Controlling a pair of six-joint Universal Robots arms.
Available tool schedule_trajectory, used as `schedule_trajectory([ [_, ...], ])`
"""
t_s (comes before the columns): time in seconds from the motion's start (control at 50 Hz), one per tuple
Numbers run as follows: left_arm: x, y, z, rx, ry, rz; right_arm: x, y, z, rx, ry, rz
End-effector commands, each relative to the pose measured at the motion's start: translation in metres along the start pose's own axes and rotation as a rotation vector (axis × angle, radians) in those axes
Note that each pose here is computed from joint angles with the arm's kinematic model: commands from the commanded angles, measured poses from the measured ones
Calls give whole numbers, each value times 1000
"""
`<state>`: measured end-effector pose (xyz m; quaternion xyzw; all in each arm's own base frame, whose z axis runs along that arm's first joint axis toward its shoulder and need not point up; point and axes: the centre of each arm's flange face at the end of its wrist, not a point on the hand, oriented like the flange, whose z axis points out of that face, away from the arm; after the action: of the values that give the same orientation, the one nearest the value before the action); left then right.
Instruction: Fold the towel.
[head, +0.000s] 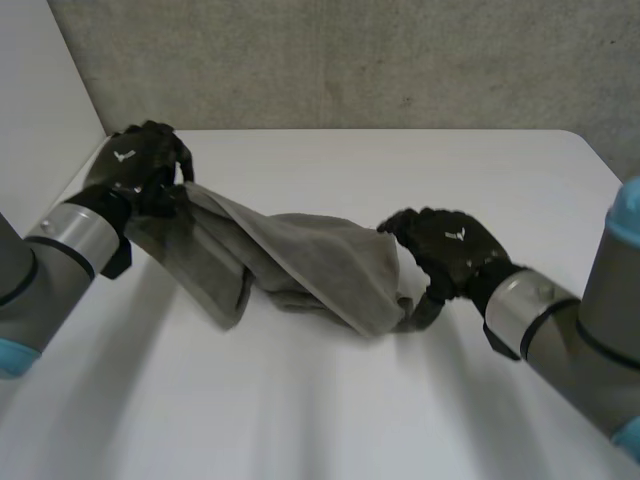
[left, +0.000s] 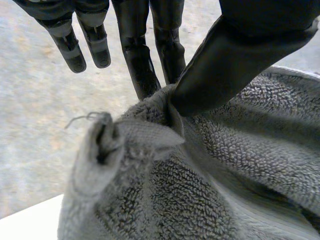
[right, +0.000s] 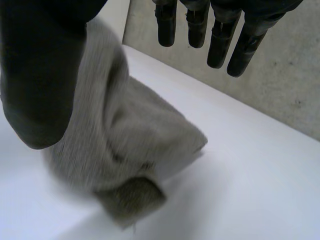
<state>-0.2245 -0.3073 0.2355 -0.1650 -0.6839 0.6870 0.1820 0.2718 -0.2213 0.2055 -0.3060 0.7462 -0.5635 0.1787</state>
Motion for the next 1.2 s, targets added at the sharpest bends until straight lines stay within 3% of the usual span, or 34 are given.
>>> schedule_trajectory([
  [0.02,-22,-17,8,53,-92,13,4,24,-2,-40,42,26],
  [0.34,-83,-11,5,21,-279,82,14,52,39,-113,55,76],
  [0.72,-81,-6,0,2,-276,70,-4,62,100,-74,11,352],
  [1.0,-79,-4,-2,-4,-270,71,-2,61,121,-46,-19,369],
  [1.2,-74,-9,-6,12,-261,75,23,46,107,-29,0,372],
])
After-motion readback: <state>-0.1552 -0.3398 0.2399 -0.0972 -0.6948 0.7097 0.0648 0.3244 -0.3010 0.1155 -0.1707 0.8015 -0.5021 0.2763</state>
